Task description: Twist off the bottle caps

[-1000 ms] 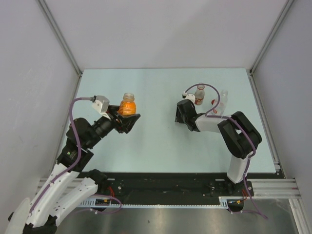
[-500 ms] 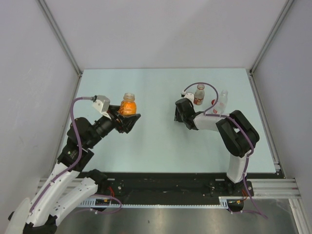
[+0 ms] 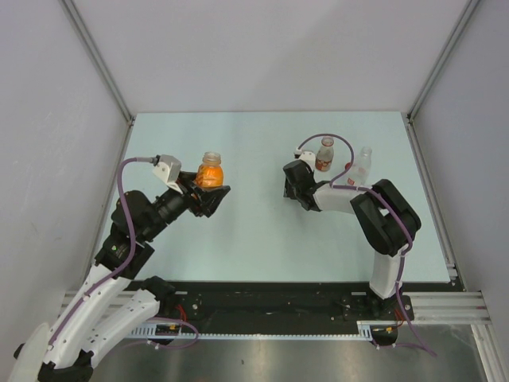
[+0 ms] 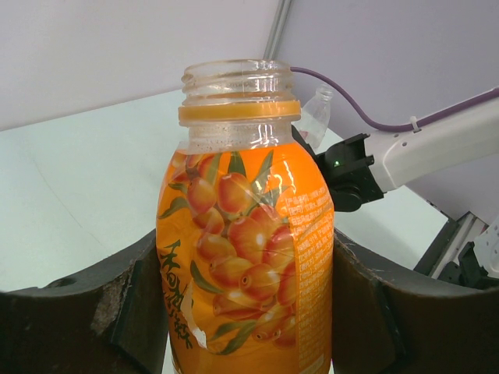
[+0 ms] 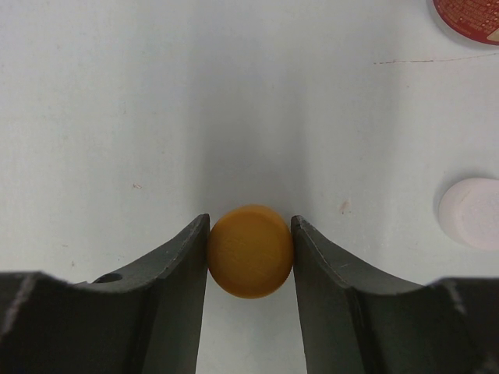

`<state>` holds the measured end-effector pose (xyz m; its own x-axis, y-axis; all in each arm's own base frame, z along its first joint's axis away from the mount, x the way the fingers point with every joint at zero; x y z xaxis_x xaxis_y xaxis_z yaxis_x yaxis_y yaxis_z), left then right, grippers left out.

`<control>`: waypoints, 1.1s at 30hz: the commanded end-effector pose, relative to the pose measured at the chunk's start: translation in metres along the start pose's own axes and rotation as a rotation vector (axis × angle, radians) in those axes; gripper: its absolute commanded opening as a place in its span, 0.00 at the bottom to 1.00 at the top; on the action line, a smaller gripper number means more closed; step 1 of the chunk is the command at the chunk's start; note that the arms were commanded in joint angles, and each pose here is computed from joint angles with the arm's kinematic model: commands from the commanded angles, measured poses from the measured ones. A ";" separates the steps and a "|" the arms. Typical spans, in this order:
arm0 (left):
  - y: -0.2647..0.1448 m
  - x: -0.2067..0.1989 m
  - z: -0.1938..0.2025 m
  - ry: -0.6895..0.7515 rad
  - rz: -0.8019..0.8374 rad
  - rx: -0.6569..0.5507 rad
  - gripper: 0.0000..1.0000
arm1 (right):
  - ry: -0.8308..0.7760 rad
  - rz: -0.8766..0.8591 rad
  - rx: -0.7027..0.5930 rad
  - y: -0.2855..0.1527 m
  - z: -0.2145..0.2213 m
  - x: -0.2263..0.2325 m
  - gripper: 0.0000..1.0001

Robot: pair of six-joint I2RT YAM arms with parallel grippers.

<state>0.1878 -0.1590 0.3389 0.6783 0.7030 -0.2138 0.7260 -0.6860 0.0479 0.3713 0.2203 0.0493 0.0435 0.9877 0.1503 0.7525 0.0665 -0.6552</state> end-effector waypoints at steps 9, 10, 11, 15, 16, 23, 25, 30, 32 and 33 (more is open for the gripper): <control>-0.002 -0.002 -0.001 0.011 0.008 -0.012 0.00 | -0.054 0.090 0.128 0.005 0.036 -0.020 0.60; -0.002 -0.002 -0.001 0.011 0.008 -0.012 0.00 | -0.054 0.089 0.129 0.005 0.037 -0.020 0.61; -0.002 -0.002 0.000 0.010 0.011 -0.009 0.00 | -0.056 0.091 0.133 0.004 0.037 -0.020 0.61; -0.002 -0.001 0.000 0.013 0.007 -0.011 0.00 | -0.044 0.094 0.122 0.000 0.033 -0.020 0.63; -0.002 -0.001 -0.001 0.013 0.007 -0.011 0.00 | -0.041 0.091 0.114 -0.002 0.029 -0.019 0.63; 0.000 0.001 -0.001 0.016 -0.004 -0.012 0.00 | -0.028 -0.009 -0.021 -0.050 -0.025 0.013 0.67; 0.000 0.001 -0.002 0.016 -0.008 -0.014 0.00 | -0.023 -0.046 -0.079 -0.073 -0.051 0.024 0.68; 0.001 0.003 -0.005 0.022 -0.022 -0.025 0.00 | -0.041 -0.150 -0.191 -0.136 -0.093 0.054 0.70; 0.002 0.004 -0.004 0.028 -0.026 -0.023 0.00 | -0.027 -0.212 -0.238 -0.170 -0.112 0.061 0.70; 0.003 0.004 -0.003 0.028 -0.023 -0.022 0.00 | -0.021 -0.264 -0.247 -0.185 -0.115 0.067 0.70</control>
<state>0.1893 -0.1580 0.3382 0.6696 0.7113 -0.2138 0.7342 -0.6774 0.0454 0.3302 0.2535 0.1886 -0.1065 0.9737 0.2015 0.8264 0.1994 -0.5267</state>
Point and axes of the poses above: each gripper's point midway between its finger pads, its own y axis out along the fingers, its own x axis along the line the jaws close on, z = x × y, the point moved 4 cm from there along -y, back along the fingers, and after that the axes turned 2 degrees about y, right-handed, at the moved point
